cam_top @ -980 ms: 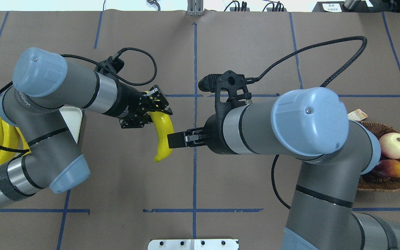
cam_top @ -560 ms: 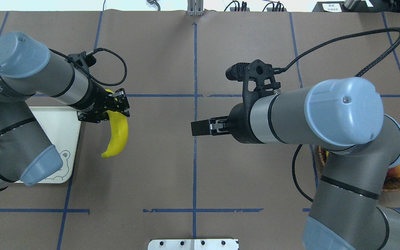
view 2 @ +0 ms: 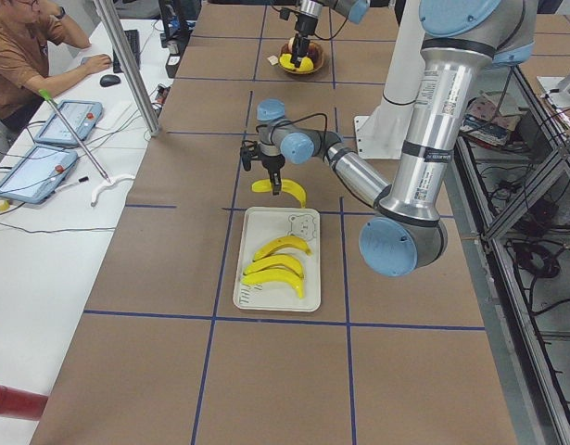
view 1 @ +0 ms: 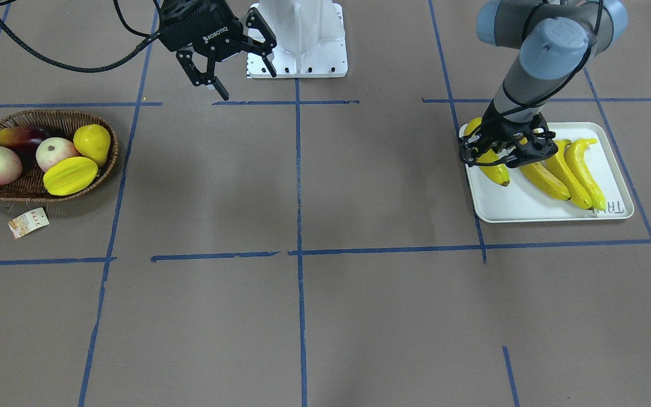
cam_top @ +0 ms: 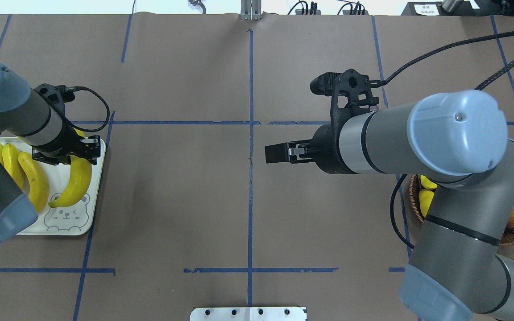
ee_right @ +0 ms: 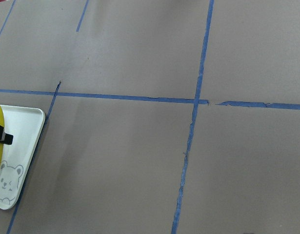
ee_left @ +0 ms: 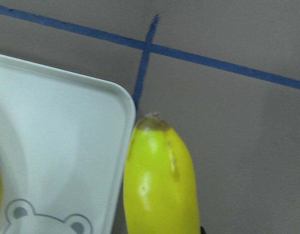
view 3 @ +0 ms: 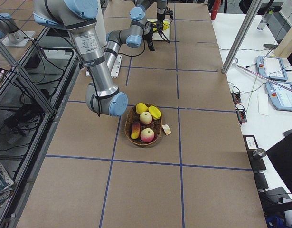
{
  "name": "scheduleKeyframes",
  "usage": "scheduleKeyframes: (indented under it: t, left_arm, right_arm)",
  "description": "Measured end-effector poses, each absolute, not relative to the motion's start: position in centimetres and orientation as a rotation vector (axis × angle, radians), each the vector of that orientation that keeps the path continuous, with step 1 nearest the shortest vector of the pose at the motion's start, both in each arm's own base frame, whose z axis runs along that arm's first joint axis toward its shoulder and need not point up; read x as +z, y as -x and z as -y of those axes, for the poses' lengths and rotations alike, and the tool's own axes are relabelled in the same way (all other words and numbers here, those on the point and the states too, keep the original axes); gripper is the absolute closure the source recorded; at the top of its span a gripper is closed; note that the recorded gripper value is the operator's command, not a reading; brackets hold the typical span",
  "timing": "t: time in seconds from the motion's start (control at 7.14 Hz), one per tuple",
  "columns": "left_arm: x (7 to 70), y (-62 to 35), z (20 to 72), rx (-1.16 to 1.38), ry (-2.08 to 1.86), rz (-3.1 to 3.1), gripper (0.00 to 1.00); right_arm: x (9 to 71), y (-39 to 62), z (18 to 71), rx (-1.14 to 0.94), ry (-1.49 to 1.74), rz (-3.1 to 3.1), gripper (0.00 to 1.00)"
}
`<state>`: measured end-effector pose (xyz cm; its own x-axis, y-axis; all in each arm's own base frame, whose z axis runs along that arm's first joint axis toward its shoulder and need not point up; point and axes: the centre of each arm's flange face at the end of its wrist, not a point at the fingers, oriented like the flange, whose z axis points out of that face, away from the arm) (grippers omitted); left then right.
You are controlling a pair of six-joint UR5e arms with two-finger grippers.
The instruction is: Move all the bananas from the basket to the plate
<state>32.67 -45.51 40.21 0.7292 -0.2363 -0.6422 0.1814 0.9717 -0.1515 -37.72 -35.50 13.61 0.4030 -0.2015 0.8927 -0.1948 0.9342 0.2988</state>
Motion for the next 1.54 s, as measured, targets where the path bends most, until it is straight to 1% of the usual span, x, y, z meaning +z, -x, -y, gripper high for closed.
scheduleKeyframes:
  t: [0.14, 0.28, 0.42, 0.7, 0.98, 1.26, 1.54]
  left_arm:
    - [42.6, -31.9, 45.3, -0.239, 0.082, -0.675, 0.02]
    - [44.9, -31.4, 45.0, -0.249, 0.087, -0.636, 0.0]
    - [46.0, -31.1, 44.8, -0.254, 0.089, -0.618, 0.0]
    - [45.3, -30.9, 44.8, -0.253, 0.078, -0.629, 0.0]
    - [43.0, -29.1, 45.2, -0.241, 0.039, -0.666, 0.0]
    - [41.5, -24.0, 46.7, -0.158, -0.029, -0.695, 0.0]
    - [43.6, -16.2, 48.8, -0.077, -0.068, -0.665, 0.0]
  right_arm:
    - [14.2, 36.7, 36.4, 0.003, -0.37, 1.16, 0.0]
    - [15.4, 34.8, 37.9, 0.014, -0.338, 1.153, 0.0]
    - [16.8, 32.4, 39.6, 0.031, -0.309, 1.142, 0.0]
    - [20.8, 28.3, 42.9, 0.03, -0.311, 1.062, 0.0]
    - [26.3, 23.2, 46.7, -0.09, -0.338, 0.857, 0.0]
    - [33.8, 16.1, 51.8, -0.2, -0.259, 0.754, 0.0]
    - [44.0, 7.9, 56.9, -0.278, -0.174, 0.788, 0.0]
